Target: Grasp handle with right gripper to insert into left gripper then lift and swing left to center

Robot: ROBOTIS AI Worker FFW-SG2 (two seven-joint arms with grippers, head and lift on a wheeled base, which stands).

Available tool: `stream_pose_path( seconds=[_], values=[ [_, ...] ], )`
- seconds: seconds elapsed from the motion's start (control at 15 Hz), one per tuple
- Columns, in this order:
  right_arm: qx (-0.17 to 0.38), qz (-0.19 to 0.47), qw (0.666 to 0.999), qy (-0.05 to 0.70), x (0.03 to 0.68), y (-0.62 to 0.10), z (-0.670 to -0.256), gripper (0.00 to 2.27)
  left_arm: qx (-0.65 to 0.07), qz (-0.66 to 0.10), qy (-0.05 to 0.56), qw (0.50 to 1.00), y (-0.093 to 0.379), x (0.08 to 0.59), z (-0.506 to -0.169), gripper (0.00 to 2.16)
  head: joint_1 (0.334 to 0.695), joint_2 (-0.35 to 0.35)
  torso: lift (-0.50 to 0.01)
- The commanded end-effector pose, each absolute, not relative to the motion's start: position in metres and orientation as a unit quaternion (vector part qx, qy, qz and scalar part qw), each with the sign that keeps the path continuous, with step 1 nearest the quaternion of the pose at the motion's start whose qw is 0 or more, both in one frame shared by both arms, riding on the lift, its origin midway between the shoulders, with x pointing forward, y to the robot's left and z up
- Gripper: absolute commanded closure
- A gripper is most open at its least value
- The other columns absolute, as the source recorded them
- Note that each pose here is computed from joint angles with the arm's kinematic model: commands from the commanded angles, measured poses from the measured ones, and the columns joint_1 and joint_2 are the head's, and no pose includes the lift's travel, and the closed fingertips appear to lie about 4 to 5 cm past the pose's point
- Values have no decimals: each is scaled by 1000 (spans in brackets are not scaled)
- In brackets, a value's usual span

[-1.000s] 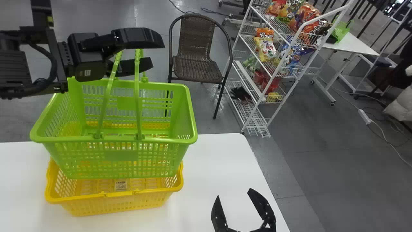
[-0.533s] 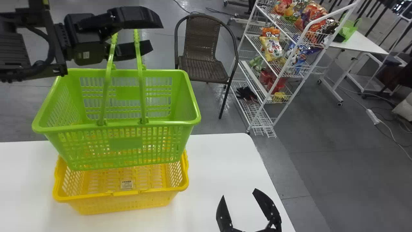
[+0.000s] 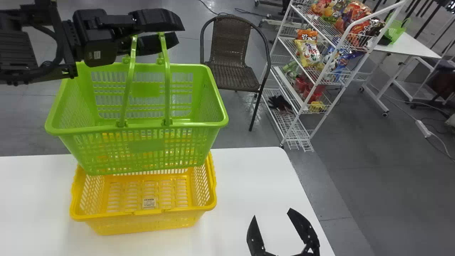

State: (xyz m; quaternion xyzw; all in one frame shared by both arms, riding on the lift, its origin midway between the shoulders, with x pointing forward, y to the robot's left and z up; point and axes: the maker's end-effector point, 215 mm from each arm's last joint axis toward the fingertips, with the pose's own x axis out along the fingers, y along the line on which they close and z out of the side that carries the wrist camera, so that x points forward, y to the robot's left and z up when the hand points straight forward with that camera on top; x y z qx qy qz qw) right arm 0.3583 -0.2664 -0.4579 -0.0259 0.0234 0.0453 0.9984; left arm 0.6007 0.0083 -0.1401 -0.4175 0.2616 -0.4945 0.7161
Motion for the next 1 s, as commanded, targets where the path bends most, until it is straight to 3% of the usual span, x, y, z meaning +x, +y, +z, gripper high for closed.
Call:
stream_pose_path(
  seconds=[0.0, 0.13, 0.2, 0.27, 0.93],
  values=[
    [-26, 46, 998, 24, 358, -266, -458, 63, -416, -493, 261, 718, 9, 602, -139, 1440, 695, -292, 0],
    [-26, 46, 998, 24, 358, -266, -458, 63, -415, -492, 262, 718, 11, 602, -140, 1450, 695, -291, 0],
    [-26, 47, 998, 25, 358, -266, -459, 63, -415, -490, 262, 720, 12, 603, -141, 1835, 695, -290, 0],
    [-26, 47, 998, 25, 358, -266, -459, 63, -414, -488, 263, 722, 14, 603, -142, 1878, 695, -288, 0],
    [-25, 48, 998, 26, 357, -264, -460, 63, -401, -445, 265, 756, 82, 618, -154, 1882, 695, -243, 0]
  ],
)
